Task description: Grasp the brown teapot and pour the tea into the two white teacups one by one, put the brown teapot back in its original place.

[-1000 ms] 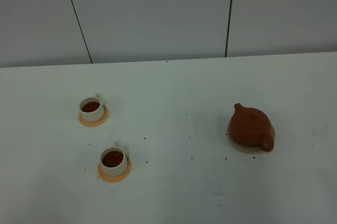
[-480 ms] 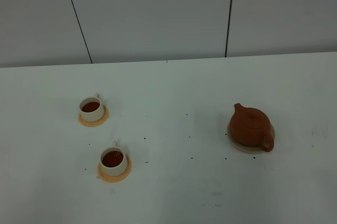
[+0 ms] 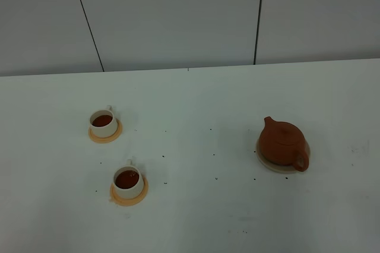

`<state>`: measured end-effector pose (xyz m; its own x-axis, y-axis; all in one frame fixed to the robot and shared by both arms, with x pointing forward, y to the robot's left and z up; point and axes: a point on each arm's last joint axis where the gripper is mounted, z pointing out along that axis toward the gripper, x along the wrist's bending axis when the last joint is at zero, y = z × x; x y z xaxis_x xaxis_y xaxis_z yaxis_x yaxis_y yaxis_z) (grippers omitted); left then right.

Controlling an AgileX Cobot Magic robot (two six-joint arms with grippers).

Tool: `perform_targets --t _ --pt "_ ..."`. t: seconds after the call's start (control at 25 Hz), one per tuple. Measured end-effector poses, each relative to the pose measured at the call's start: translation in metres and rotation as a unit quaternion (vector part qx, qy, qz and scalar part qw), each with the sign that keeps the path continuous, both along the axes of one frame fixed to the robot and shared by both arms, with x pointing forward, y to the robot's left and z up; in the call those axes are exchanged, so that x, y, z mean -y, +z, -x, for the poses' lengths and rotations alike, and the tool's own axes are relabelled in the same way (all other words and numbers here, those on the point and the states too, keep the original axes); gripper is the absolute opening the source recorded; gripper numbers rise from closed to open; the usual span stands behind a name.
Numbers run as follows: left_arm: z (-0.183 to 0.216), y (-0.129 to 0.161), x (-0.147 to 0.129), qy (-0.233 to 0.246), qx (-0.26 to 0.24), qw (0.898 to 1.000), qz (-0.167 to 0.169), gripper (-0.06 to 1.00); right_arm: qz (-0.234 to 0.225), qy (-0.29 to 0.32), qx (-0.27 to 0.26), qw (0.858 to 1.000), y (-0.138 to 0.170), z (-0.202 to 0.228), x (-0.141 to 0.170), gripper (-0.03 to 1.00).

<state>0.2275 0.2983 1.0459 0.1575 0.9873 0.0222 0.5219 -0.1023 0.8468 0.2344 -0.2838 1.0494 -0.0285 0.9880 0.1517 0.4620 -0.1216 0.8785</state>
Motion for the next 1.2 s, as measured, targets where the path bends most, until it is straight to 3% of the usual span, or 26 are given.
perform_targets --t 0.44,1.2 --pt "0.0 0.0 0.0 0.0 0.0 1.0 0.0 0.23 0.025 0.009 0.002 1.0 -0.0002 0.0 0.0006 0.18" --pt "0.0 0.0 0.0 0.0 0.0 1.0 0.0 0.23 0.026 0.01 0.001 1.0 -0.0003 0.0001 0.0006 0.21"
